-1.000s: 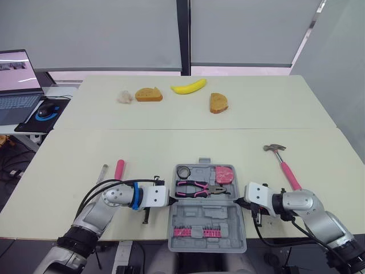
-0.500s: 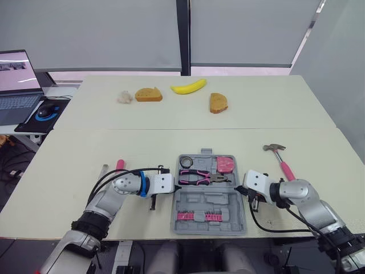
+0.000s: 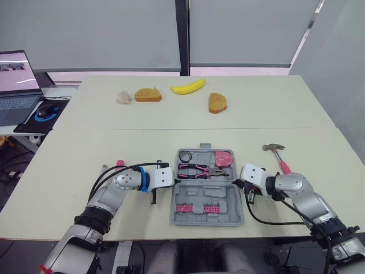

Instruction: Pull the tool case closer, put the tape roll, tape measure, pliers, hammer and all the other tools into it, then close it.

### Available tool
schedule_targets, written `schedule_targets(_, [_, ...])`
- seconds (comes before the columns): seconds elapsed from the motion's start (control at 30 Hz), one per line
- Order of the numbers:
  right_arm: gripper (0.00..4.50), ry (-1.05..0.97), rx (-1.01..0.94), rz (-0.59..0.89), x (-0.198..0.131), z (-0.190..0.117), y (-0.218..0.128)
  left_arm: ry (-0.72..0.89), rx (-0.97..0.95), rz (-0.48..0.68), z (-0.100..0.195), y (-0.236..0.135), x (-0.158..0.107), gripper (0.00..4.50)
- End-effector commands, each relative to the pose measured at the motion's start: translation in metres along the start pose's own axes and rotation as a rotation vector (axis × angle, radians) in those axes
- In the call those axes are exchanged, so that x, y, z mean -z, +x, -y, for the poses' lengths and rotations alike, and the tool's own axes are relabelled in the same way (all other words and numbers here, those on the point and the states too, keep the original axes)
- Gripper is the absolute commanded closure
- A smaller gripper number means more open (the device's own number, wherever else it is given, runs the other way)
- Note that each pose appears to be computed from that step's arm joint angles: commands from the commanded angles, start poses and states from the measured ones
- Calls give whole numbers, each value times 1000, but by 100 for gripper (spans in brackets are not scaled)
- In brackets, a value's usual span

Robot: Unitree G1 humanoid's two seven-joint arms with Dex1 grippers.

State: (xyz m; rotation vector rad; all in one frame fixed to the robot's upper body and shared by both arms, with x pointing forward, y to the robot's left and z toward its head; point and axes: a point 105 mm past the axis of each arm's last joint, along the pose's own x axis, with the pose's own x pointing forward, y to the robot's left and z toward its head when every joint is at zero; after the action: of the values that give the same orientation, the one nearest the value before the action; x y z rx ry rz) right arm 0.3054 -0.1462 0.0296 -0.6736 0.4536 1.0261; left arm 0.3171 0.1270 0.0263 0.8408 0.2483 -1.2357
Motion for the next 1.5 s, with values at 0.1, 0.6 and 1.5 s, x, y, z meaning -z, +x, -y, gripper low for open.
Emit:
schedule_targets(0.1, [450, -74, -26, 96, -29, -5, 7, 35, -16, 35, -6, 7, -12, 447])
schedule_targets(0.6, [450, -17, 72, -22, 3, 15, -16, 15, -29, 5, -10, -2, -3, 447])
schedule_targets(1.5, [450, 65, 483, 57, 7, 23, -159, -677, -963, 61, -30, -237, 82, 447])
